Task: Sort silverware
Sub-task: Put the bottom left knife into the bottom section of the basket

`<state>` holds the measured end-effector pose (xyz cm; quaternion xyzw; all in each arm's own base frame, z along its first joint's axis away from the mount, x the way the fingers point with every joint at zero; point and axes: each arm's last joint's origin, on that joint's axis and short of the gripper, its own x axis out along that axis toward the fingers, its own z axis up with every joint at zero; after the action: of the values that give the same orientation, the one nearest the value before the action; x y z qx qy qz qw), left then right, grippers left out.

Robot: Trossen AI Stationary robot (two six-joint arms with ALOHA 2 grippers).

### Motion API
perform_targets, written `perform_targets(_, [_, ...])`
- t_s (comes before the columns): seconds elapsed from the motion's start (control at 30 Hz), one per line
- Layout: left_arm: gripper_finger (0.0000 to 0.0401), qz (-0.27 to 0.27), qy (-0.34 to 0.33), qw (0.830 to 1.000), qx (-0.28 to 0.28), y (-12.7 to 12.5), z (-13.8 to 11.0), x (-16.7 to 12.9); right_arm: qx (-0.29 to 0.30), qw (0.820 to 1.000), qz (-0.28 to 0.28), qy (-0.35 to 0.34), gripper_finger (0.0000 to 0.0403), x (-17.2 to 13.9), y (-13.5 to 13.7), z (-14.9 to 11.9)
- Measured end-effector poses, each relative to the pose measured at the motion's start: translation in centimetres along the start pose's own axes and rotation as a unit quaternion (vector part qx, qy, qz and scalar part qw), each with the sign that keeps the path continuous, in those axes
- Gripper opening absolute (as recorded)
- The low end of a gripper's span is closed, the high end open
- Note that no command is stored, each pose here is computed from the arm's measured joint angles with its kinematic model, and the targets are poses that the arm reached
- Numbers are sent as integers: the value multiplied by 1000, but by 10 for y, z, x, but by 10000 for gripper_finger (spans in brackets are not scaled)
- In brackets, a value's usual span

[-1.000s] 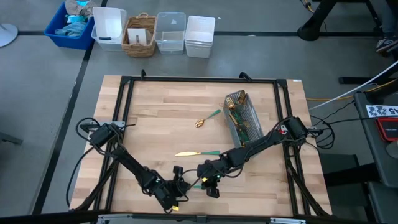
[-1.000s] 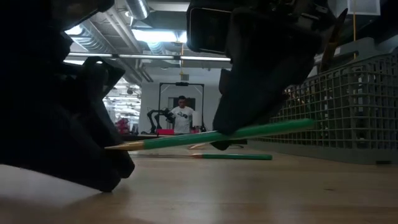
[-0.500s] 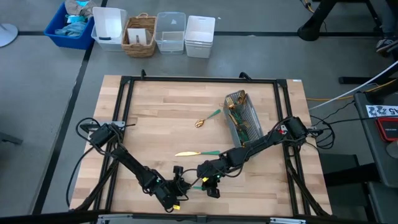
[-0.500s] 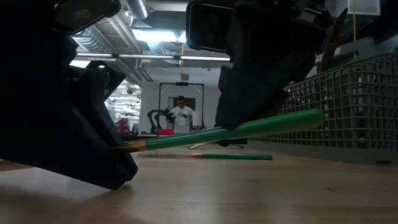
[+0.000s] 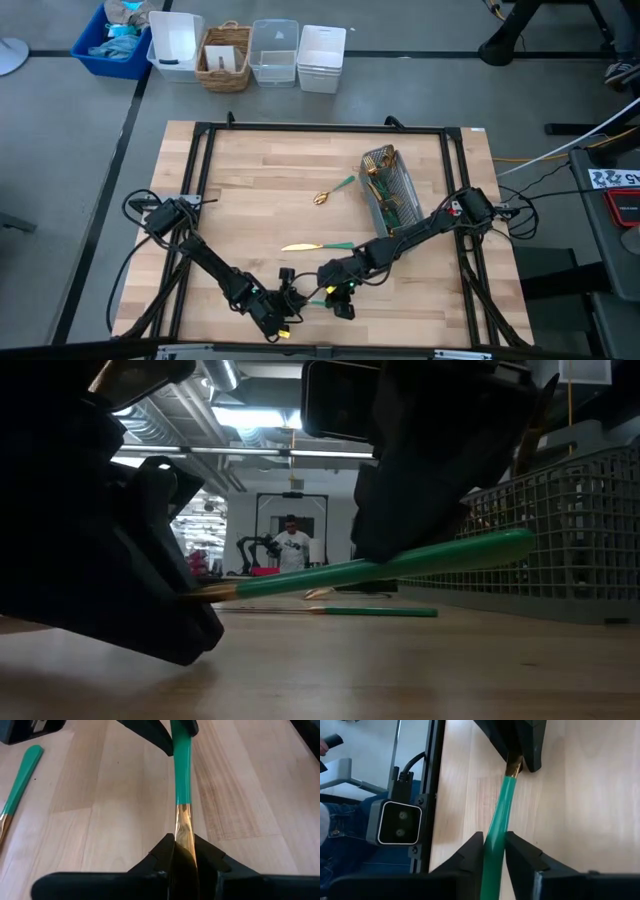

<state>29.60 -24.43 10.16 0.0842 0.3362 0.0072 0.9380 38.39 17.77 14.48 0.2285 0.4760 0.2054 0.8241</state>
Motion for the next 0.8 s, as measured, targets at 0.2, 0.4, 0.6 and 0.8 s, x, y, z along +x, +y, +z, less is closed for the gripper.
perform_targets(0.2, [38, 0, 0, 1000, 0, 0, 0, 0, 0, 1000, -1, 2, 130, 0, 0, -1])
perform_targets(0.4, [37, 0, 0, 1000, -1, 0, 0, 0, 22, 1000, 9, 9, 138, -7, 1, 2])
perform_targets(0.6, [42, -2, -8, 1000, -5, -1, 2, 0, -24, 999, 6, -25, 132, -41, 21, 12])
perform_targets(0.8, [38, -2, -9, 1000, 3, 0, 2, 0, -61, 995, -12, -74, 131, -83, 41, 20])
